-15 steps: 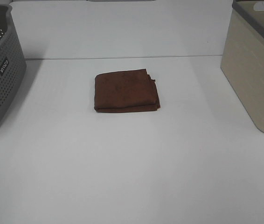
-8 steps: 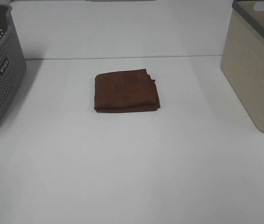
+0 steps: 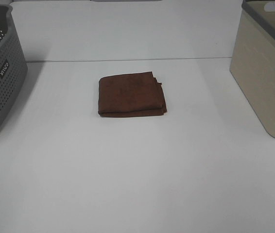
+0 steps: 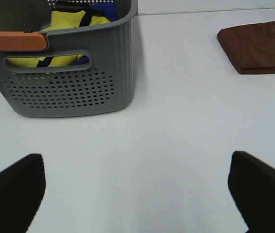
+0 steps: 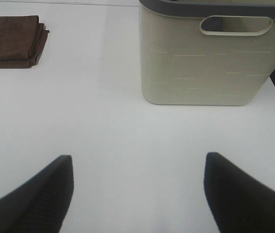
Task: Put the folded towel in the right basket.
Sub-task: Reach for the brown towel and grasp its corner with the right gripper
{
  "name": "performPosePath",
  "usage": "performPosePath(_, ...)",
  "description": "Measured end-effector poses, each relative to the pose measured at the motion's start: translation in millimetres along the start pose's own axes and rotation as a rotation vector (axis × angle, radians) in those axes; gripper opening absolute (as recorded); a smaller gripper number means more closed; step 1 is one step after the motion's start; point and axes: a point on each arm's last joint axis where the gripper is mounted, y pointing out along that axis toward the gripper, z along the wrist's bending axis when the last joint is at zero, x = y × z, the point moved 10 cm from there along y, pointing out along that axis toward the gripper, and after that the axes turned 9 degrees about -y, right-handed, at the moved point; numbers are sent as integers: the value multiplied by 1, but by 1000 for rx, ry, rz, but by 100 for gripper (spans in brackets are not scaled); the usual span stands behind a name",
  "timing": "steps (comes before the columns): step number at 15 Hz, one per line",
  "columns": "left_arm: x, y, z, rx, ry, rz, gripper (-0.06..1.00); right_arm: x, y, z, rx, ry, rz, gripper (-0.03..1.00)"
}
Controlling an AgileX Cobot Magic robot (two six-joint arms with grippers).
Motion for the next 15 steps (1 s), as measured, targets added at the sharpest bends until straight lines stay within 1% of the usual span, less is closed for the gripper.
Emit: performPosePath(15, 0, 0, 0, 0, 0, 0, 97, 0, 0, 0, 0, 0, 0, 71)
